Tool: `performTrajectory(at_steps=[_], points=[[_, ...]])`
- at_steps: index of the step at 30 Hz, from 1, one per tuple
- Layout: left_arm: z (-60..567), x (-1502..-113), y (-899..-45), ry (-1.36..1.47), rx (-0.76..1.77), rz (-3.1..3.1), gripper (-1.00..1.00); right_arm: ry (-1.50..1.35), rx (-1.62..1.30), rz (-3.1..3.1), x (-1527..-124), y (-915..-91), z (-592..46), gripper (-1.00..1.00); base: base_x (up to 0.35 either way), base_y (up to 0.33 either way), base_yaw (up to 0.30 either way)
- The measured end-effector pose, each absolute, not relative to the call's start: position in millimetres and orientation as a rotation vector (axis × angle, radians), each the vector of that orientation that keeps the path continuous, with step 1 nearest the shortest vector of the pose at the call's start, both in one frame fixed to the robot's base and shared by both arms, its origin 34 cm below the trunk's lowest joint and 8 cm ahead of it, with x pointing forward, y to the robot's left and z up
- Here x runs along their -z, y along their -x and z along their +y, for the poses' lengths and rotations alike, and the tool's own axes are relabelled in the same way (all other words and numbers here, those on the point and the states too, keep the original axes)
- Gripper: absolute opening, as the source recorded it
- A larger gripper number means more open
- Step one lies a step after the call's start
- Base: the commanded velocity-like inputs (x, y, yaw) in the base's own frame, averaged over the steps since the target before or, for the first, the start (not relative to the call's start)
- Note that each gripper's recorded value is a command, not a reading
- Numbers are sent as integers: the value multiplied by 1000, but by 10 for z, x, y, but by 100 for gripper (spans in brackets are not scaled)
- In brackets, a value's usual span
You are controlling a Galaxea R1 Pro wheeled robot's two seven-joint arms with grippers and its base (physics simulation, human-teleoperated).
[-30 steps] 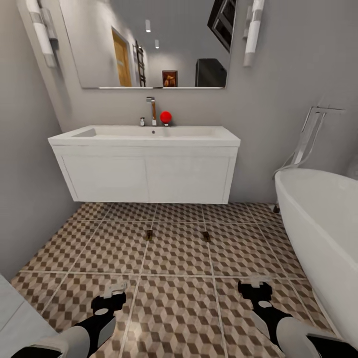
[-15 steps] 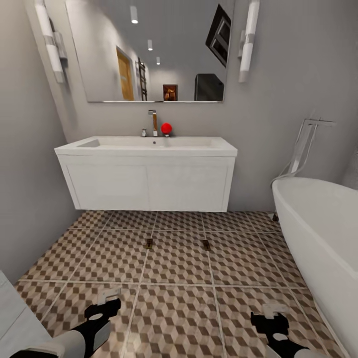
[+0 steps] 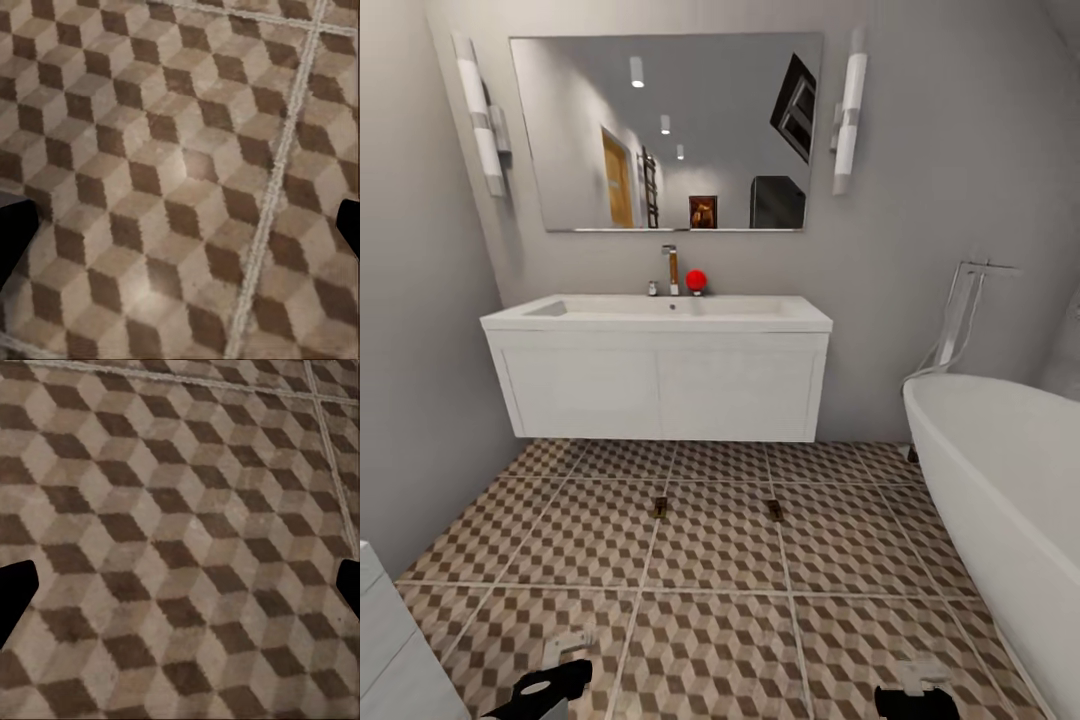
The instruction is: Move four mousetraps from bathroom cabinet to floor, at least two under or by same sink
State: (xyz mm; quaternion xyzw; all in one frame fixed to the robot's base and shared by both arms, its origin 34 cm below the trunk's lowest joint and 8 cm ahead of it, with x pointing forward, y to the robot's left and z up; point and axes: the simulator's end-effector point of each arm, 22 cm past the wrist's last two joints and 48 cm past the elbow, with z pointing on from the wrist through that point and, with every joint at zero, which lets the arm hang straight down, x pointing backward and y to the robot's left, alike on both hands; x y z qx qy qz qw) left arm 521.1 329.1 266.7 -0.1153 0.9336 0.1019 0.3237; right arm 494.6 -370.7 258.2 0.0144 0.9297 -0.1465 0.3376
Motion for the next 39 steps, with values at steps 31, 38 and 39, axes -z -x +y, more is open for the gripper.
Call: performTrajectory(at_steps=[31,38,39], points=[[3331,-2638,-4058,372,-232,2682,100,7,332,2682,-2475,-3515,-3290,100,0,0,0],[3338,-2774,-4049,372,-234,2688,100,-2,329,2689,-2611,-3499,-3273,100,0,0,0],[3338,-2794,-4049,372,-234,2688,100,-7,329,2690,-2632,-3500,-3274,100,0,0,0]])
